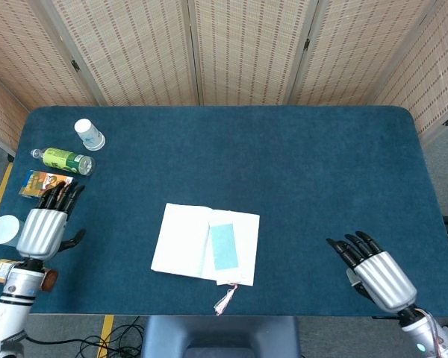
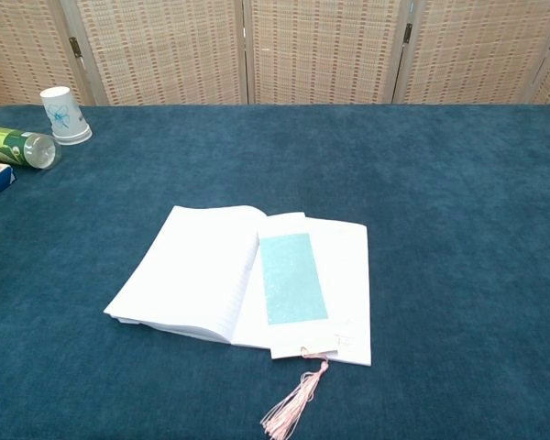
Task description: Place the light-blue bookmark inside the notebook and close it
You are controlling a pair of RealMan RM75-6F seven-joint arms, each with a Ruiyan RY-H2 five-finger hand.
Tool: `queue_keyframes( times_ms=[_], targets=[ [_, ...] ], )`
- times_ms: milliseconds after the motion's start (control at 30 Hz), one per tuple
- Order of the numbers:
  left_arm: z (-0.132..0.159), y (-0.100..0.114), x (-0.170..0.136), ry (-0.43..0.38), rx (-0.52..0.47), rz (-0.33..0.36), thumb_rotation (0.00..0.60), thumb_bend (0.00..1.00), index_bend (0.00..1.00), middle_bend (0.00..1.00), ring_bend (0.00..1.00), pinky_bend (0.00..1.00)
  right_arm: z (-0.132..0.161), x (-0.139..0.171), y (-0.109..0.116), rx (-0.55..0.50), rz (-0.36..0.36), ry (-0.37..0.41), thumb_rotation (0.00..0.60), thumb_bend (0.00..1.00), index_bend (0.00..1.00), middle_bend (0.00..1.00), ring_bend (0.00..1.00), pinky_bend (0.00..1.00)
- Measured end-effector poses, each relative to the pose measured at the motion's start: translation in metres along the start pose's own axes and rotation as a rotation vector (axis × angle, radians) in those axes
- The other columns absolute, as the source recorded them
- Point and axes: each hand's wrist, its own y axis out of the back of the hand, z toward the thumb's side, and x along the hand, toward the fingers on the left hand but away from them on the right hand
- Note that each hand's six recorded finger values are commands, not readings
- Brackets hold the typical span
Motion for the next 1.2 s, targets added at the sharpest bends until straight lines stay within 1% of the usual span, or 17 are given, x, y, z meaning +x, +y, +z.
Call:
queue_keyframes(
  times_ms=[200, 300, 333, 467, 667, 833, 1000, 1200],
  targets=[
    [-0.026, -0.002, -0.028, 0.053, -0.007, -0.010, 0.600, 0.30, 0.08, 0.08, 0.05, 0.16, 0.024, -0.041, -0.013, 0.007, 0.086, 0.103, 0.600, 0.70, 0.00, 0.23, 0.15, 0.16],
    [-0.033, -0.002, -0.037, 0.066, -0.012, -0.005, 0.600, 0.30, 0.08, 0.08, 0.05, 0.16, 0.042, -0.071, -0.017, -0.003, 0.111, 0.159, 0.600, 0.70, 0.00, 0.23, 0.15, 0.16],
    [-0.036, -0.001, -0.040, 0.069, -0.012, -0.002, 0.600, 0.30, 0.08, 0.08, 0.05, 0.16, 0.046, -0.076, -0.018, -0.005, 0.114, 0.169, 0.600, 0.70, 0.00, 0.23, 0.14, 0.16],
    [-0.042, 0.001, -0.046, 0.075, -0.010, 0.008, 0.600, 0.30, 0.08, 0.08, 0.05, 0.16, 0.073, -0.106, -0.023, -0.002, 0.137, 0.239, 0.600, 0.70, 0.00, 0.23, 0.13, 0.16],
    [-0.043, 0.000, -0.050, 0.068, -0.018, 0.006, 0.600, 0.30, 0.08, 0.08, 0.05, 0.16, 0.105, -0.142, -0.035, 0.025, 0.179, 0.314, 0.600, 0.70, 0.00, 0.23, 0.12, 0.15],
    [-0.041, -0.001, -0.053, 0.061, -0.013, 0.003, 0.600, 0.30, 0.08, 0.08, 0.05, 0.16, 0.125, -0.174, -0.044, 0.038, 0.203, 0.344, 0.600, 0.70, 0.00, 0.23, 0.10, 0.13],
    [-0.042, -0.004, -0.057, 0.065, -0.017, -0.005, 0.600, 0.30, 0.08, 0.08, 0.05, 0.16, 0.144, -0.205, -0.056, 0.061, 0.240, 0.364, 0.600, 0.73, 0.00, 0.23, 0.07, 0.11],
    [-0.046, -0.007, -0.060, 0.079, -0.025, -0.010, 0.600, 0.30, 0.08, 0.08, 0.05, 0.16, 0.163, -0.236, -0.058, 0.068, 0.241, 0.377, 0.600, 0.74, 0.00, 0.23, 0.06, 0.10]
  ],
)
